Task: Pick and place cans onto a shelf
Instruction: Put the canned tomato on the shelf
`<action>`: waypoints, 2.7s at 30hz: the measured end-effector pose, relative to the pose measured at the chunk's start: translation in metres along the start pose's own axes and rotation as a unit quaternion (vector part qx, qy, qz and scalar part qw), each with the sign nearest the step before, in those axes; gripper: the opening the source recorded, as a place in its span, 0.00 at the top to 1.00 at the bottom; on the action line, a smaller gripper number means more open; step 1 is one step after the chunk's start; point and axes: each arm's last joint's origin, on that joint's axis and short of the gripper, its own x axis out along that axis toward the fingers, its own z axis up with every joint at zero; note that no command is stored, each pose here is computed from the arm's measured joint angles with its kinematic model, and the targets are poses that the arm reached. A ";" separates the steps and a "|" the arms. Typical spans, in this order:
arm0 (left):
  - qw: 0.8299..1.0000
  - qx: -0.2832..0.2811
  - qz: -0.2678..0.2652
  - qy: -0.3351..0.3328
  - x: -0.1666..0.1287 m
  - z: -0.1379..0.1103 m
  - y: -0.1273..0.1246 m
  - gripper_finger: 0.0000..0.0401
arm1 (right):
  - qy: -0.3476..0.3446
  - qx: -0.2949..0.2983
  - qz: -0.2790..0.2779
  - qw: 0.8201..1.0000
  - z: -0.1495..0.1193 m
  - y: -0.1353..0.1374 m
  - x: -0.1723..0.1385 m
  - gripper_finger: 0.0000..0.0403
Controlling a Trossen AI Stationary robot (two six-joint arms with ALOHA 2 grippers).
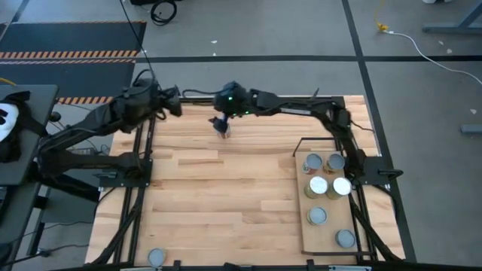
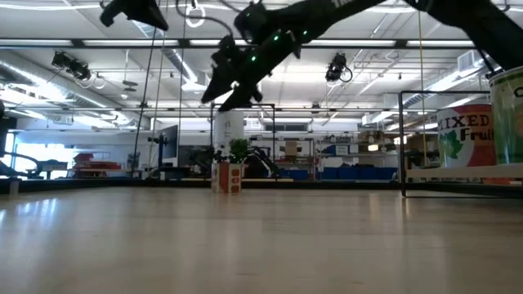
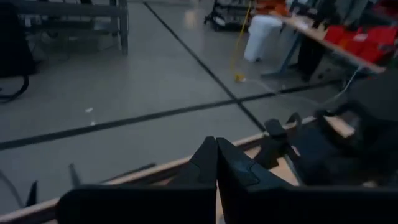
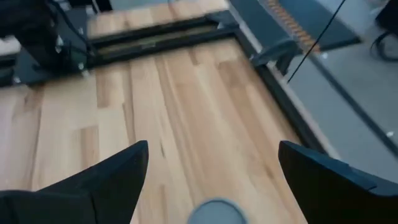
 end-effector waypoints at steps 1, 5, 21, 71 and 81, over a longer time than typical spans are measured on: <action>1.000 0.003 0.000 0.006 -0.004 -0.001 0.003 0.99 | 0.009 0.001 0.002 1.000 -0.004 0.000 0.009 0.09; 0.999 0.027 -0.004 0.029 -0.013 -0.004 0.011 0.99 | 0.039 0.008 -0.011 0.999 -0.022 -0.009 0.034 0.08; 0.982 0.181 0.038 0.031 -0.010 -0.001 0.025 0.99 | 0.126 -0.015 -0.034 0.991 -0.063 -0.020 0.071 0.07; 0.995 0.016 -0.087 -0.048 -0.034 0.028 0.010 0.99 | 0.083 -0.195 0.157 0.965 0.000 -0.012 -0.065 0.49; 0.976 0.000 -0.162 -0.147 -0.039 0.048 -0.014 0.99 | 0.041 -0.178 0.242 0.953 0.022 0.038 -0.249 0.50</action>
